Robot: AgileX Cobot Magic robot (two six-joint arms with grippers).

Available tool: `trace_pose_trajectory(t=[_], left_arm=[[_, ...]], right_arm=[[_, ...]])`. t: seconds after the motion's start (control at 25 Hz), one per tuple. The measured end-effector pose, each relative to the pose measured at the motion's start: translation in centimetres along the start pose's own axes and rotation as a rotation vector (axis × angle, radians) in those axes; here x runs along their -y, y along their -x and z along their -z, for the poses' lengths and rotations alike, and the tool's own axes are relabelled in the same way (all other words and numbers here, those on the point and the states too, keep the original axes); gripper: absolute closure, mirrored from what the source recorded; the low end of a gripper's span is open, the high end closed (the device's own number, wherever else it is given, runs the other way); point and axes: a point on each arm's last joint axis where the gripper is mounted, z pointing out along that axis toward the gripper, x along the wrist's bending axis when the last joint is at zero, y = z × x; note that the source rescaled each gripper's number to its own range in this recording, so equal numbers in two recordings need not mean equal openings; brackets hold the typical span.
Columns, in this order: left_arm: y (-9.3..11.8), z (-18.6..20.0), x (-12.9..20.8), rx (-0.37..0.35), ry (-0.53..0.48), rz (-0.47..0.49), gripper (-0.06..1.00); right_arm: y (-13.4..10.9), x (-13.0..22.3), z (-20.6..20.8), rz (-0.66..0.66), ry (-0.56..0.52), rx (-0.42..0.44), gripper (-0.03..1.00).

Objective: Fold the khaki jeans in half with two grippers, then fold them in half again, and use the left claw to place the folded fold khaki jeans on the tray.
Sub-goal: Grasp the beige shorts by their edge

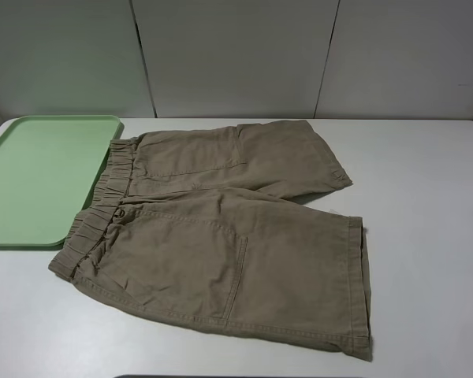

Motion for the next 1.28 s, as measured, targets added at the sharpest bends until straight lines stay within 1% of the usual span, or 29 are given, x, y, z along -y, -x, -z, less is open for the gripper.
trace_pose_trajectory(t=[1.28], left_arm=[[0.00,0.00,0.00,0.000,0.000,0.000,-0.06]], right_arm=[[0.13,0.01,0.00,0.008,-0.001,0.014,-0.03]])
